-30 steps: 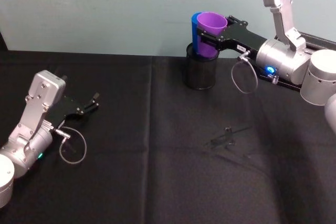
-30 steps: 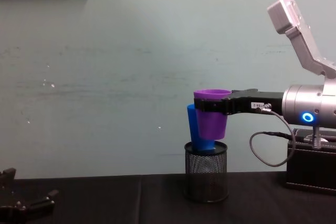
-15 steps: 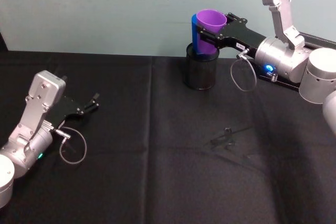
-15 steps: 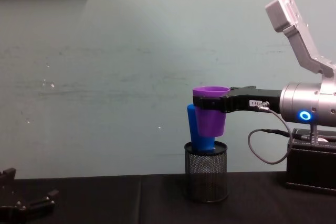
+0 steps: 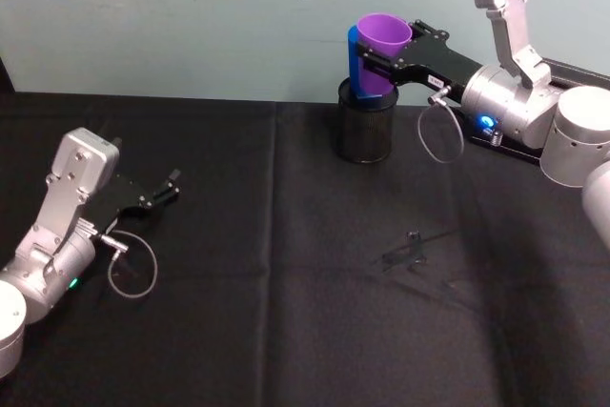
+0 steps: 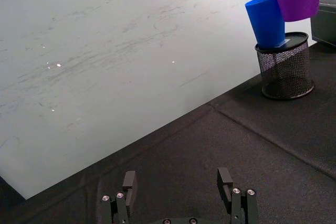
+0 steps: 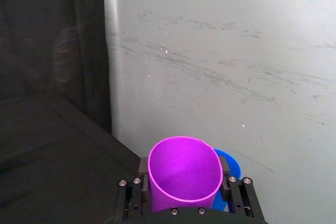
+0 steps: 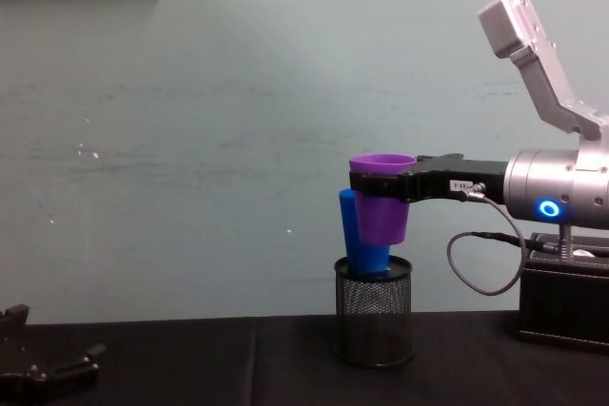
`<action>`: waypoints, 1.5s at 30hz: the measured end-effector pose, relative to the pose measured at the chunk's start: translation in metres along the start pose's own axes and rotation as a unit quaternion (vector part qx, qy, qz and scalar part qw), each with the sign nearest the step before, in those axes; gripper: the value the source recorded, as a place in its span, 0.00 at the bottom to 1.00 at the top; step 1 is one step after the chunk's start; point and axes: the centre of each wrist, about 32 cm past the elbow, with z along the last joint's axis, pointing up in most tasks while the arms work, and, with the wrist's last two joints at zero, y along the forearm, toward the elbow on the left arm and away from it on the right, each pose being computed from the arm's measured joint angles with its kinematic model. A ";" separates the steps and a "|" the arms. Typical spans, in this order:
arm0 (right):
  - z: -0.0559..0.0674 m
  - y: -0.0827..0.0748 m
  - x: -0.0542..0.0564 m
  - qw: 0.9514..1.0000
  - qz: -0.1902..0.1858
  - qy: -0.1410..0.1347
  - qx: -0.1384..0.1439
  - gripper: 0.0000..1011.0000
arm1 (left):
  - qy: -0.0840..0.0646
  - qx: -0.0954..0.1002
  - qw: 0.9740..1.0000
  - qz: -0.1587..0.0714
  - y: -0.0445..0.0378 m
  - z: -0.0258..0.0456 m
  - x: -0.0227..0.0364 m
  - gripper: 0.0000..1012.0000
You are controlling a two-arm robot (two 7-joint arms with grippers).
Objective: Pick up one cup with a gripper and tap it against the other cup.
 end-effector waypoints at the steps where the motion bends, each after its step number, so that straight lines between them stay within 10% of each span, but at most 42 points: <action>1: 0.000 0.000 0.000 1.000 0.000 0.000 0.000 0.73 | 0.000 0.000 1.000 0.000 0.0000 0.0000 0.0000 0.99; 45: 0.000 0.009 0.005 1.000 -0.005 0.000 0.008 0.73 | 0.000 0.000 1.000 0.000 0.0000 0.0000 0.0000 0.99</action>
